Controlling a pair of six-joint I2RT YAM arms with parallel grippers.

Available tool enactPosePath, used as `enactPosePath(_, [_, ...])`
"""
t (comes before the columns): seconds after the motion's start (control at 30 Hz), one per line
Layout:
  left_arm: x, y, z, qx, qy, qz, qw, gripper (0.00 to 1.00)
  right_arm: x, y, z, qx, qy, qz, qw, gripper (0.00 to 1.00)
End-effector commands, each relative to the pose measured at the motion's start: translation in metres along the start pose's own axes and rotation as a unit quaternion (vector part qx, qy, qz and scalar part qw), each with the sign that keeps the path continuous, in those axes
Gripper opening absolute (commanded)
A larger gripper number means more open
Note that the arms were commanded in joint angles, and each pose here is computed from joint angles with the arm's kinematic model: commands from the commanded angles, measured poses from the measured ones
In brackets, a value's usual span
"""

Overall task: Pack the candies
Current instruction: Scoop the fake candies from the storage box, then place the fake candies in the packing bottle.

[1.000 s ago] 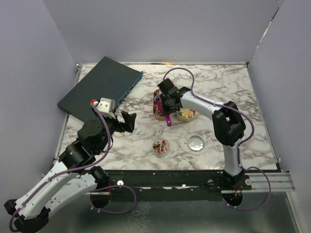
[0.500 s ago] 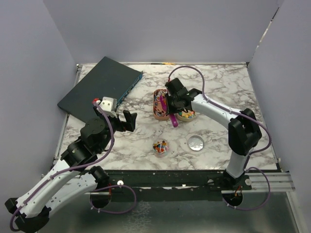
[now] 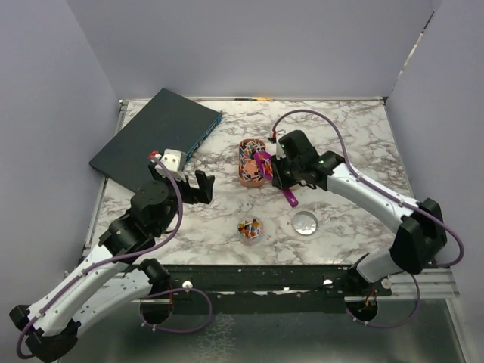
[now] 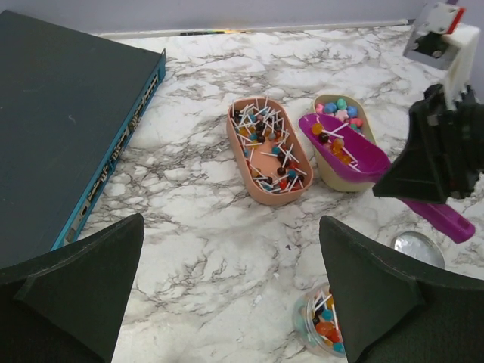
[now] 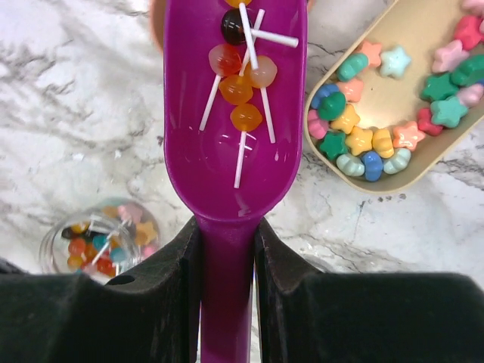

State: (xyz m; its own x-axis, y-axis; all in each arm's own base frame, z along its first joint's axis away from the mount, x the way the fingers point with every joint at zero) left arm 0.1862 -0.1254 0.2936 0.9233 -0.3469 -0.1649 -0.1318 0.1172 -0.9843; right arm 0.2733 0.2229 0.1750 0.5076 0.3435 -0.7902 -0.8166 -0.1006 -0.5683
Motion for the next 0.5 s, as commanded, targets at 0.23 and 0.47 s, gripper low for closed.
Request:
enactPosePath(0.23, [0.004, 0.009, 0.003, 0.014, -0.010, 0.017, 1.000, 0.99, -0.075, 0.028, 0.008, -0.214, -0.149, 0.014, 0.965, 0.01])
enactPosePath(0.47, [0.004, 0.009, 0.002, 0.012, -0.008, 0.017, 1.000, 0.99, -0.100, 0.057, 0.011, -0.314, -0.222, 0.050, 0.922, 0.01])
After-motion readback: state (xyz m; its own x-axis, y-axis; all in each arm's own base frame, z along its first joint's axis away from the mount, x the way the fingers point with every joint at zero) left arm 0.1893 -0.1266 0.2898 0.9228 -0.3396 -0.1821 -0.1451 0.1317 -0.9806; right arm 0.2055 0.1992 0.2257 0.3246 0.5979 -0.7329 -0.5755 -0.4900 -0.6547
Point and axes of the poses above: each gripper's point midway between its finger pads, its own x axis out along the fingers, its own z axis along the line the jaws close on, y = z × x, the point moved 5 cm from there along -x, back along the fingers, and after that the axes turned 13 degrees about x, right-handed, at the moved point
